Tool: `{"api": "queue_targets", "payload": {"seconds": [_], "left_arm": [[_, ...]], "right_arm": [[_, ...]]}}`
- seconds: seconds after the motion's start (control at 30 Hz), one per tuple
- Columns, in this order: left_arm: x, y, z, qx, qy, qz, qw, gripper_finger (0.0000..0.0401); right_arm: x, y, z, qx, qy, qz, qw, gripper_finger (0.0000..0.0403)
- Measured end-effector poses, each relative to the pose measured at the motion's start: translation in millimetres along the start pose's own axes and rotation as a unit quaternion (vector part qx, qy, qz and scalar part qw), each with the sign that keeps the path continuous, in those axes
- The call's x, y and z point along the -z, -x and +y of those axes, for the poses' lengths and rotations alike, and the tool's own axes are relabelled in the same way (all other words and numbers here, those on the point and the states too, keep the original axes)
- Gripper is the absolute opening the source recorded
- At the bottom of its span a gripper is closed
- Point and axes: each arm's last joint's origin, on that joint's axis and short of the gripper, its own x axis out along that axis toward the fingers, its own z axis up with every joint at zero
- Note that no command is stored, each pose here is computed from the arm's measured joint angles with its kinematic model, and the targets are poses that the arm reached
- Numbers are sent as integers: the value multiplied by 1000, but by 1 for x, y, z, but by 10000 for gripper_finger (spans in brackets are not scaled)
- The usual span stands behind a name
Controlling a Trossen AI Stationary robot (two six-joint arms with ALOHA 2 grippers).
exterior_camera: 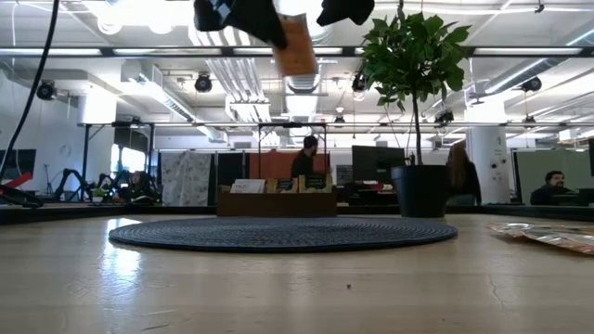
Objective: Pick & Place Tea
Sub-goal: Put the white tea bag into the left section of the brown wooden organizer
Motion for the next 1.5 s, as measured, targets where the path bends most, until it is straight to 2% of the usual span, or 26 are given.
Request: {"api": "queue_targets", "payload": {"seconds": [0.13, 0.33, 0.5, 0.83, 1.0, 1.3, 1.4, 1.5], "left_arm": [[-7, 0, -5, 33, 17, -25, 999, 0], [-8, 1, -5, 38, 38, -27, 998, 0], [-14, 9, -7, 58, 39, -56, 996, 0], [-19, 23, -10, 81, 12, -85, 993, 0], [-21, 25, -13, 98, 6, -98, 990, 0], [-20, 24, -12, 78, -11, -101, 992, 0], [-19, 23, -11, 59, -10, -106, 993, 10], [-16, 21, -10, 50, -8, -103, 993, 38]], "right_arm": [[0, -2, 3, -3, 3, -6, 1000, 188], [-1, 8, 1, 31, -9, -18, 999, 214], [2, 6, 3, 5, -10, -6, 1000, 217], [6, 2, 3, 5, 6, 2, 1000, 212], [6, 1, 3, 5, 18, 2, 1000, 165], [7, 1, 3, -5, 34, 5, 999, 25], [7, 1, 3, -17, 31, 8, 999, 15], [10, 1, 3, -19, 28, 21, 999, 13]]}}
